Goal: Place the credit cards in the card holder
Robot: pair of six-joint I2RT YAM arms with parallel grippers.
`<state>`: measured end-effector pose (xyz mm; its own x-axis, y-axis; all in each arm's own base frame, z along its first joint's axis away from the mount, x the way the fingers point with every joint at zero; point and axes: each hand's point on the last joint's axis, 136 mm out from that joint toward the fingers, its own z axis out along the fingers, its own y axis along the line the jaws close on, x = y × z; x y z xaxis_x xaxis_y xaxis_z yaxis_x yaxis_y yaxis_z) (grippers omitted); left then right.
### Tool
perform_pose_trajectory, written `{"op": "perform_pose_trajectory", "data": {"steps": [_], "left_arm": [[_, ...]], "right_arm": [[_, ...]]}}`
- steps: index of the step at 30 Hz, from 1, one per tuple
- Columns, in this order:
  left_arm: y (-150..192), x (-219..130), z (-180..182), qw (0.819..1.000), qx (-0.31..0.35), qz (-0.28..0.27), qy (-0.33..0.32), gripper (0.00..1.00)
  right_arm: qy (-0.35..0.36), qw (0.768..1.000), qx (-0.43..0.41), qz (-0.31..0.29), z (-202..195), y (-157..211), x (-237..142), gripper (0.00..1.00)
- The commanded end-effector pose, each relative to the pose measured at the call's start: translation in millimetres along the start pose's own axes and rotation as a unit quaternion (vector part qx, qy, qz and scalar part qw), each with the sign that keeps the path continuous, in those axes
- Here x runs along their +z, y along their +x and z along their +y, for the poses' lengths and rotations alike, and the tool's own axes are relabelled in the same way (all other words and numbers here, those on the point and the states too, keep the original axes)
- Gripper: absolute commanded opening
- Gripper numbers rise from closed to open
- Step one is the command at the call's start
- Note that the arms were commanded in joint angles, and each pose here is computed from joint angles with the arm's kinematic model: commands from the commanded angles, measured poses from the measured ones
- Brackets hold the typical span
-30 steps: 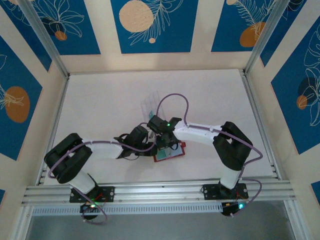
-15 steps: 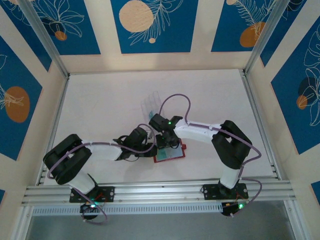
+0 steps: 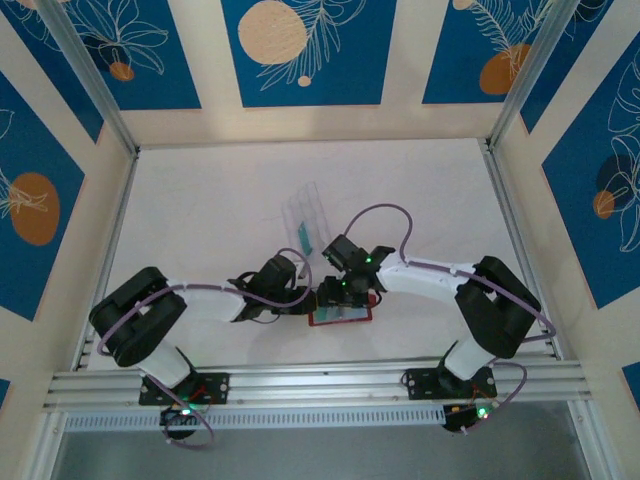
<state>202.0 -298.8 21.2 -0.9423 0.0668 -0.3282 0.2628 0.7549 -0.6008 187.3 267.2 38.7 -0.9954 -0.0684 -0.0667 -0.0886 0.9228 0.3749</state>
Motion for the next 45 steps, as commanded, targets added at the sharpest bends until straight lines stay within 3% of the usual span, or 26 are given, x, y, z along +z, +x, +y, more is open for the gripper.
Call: {"op": "perform_pose_trajectory", "data": {"steps": [1,9,15,20,32,41,45], "left_arm": [[57,6,51,0.992,-0.028,0.089,-0.089,0.20],[56,5,51,0.992,-0.027,0.087,-0.091,0.20],[53,4,47,0.992,-0.023,0.087,-0.087,0.20],[50,3,38,0.994,-0.030,0.087,-0.066,0.20],[39,-13,39,0.993,-0.089,0.070,-0.030,0.22],[21,-28,21,0.988,-0.135,0.033,0.068,0.26],[17,-32,22,0.986,-0.145,0.024,0.083,0.27]], "right_arm": [[-0.026,0.999,0.022,0.028,3,14,3,0.53],[-0.032,0.999,0.015,0.021,7,19,-5,0.52],[-0.018,1.000,-0.009,-0.004,10,4,-14,0.51],[-0.050,0.998,-0.033,-0.006,29,-11,-12,0.52],[-0.084,0.996,-0.038,0.012,46,-18,1,0.55],[-0.095,0.995,-0.035,0.020,48,-18,11,0.56],[-0.103,0.994,-0.034,0.025,50,-17,15,0.57]]}}
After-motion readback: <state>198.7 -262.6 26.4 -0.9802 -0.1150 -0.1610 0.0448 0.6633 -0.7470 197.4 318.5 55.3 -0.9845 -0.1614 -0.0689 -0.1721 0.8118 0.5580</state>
